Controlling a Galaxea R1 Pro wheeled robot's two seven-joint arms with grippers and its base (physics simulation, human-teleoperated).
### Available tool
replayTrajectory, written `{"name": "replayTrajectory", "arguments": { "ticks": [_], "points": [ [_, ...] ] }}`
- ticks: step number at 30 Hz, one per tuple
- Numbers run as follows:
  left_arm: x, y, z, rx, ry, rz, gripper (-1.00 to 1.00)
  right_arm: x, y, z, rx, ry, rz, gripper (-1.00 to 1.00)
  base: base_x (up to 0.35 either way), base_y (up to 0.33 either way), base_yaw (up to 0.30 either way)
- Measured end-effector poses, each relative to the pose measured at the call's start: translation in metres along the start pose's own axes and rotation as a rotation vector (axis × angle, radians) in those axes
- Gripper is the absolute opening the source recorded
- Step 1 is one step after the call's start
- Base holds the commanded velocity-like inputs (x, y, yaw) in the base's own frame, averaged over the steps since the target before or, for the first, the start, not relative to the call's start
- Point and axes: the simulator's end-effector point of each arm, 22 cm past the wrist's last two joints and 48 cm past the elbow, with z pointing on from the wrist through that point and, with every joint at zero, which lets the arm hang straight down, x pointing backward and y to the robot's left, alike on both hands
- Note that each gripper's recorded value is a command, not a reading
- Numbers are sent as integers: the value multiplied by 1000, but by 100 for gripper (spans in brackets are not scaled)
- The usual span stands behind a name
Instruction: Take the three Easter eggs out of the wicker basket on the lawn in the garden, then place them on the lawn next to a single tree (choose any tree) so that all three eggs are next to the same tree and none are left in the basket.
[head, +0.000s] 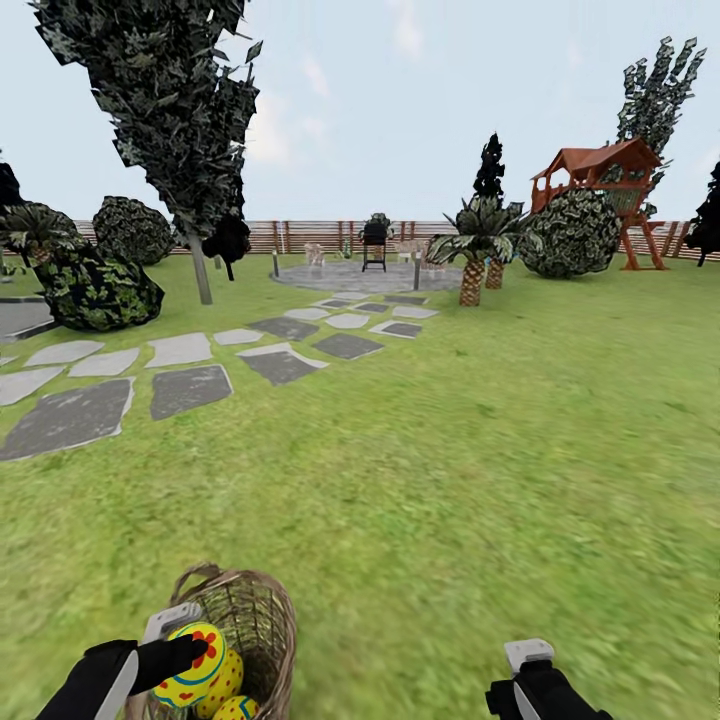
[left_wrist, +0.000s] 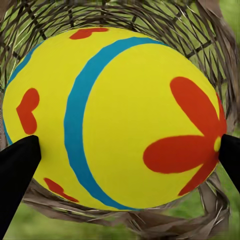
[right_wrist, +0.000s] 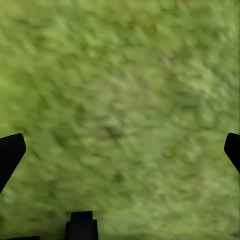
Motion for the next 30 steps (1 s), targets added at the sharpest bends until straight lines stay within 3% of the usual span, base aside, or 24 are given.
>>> {"name": "replayTrajectory", "arguments": {
  "ticks": [4,18,30],
  "points": [
    [-3,-1,-6,-2,2,2,-100,-3,-1,-7,0,0,0,100,-219,-12,0],
    [-18,-7,-28,0,1,0,-100,-14,-6,-31,0,1,0,100,-5,-1,0],
    [-28,-12,-46,1,3,-2,-100,-22,-9,-50,0,1,0,100,-232,186,0]
  ]
}}
